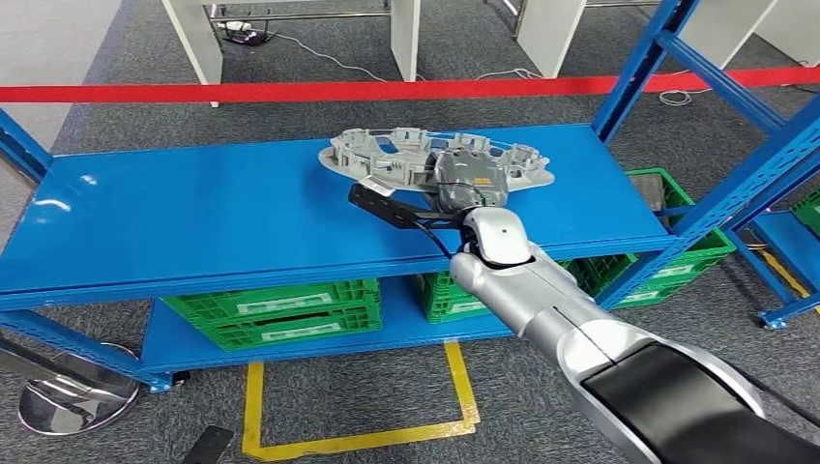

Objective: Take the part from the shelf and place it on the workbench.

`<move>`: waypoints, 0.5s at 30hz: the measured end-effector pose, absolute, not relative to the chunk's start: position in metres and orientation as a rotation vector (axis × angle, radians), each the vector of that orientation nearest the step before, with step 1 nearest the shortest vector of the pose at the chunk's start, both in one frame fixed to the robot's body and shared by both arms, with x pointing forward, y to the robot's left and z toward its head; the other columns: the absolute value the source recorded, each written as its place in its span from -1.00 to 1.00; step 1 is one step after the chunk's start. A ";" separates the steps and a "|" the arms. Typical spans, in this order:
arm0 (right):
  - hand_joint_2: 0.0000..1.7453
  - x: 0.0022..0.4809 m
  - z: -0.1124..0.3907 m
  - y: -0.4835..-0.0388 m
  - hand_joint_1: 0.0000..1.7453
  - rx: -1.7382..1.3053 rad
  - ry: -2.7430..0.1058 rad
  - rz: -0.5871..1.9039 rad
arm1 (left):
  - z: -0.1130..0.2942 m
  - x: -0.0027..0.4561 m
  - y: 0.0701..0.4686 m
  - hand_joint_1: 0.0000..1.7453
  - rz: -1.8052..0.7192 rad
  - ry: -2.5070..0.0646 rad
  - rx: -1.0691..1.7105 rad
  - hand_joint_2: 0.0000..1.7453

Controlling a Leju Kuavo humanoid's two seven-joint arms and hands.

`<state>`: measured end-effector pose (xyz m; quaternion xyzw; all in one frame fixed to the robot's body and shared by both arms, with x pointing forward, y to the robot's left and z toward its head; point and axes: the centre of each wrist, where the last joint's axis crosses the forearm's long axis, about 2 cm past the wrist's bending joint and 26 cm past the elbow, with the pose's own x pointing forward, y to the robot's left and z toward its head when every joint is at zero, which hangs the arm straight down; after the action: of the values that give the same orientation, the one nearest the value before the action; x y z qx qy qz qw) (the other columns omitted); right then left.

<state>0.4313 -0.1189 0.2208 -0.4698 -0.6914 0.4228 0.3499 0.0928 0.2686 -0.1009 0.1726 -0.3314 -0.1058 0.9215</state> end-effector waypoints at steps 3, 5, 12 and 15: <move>1.00 0.429 0.217 -0.122 1.00 -1.219 -1.797 1.083 | -0.101 0.092 0.268 -1.00 -0.215 -0.678 0.354 1.00; 1.00 0.428 0.218 -0.122 1.00 -1.224 -1.812 1.068 | -0.101 0.091 0.268 -1.00 -0.212 -0.678 0.355 1.00; 1.00 0.428 0.225 -0.123 1.00 -1.245 -1.857 1.017 | -0.101 0.091 0.267 -1.00 -0.208 -0.677 0.356 1.00; 1.00 0.427 0.226 -0.122 1.00 -1.245 -1.864 1.011 | -0.101 0.091 0.268 -1.00 -0.207 -0.677 0.357 1.00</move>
<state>0.4273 -0.1223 0.2259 -0.4770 -0.7142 0.3874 0.3350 0.0909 0.2675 -0.1013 0.1739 -0.3297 -0.1009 0.9224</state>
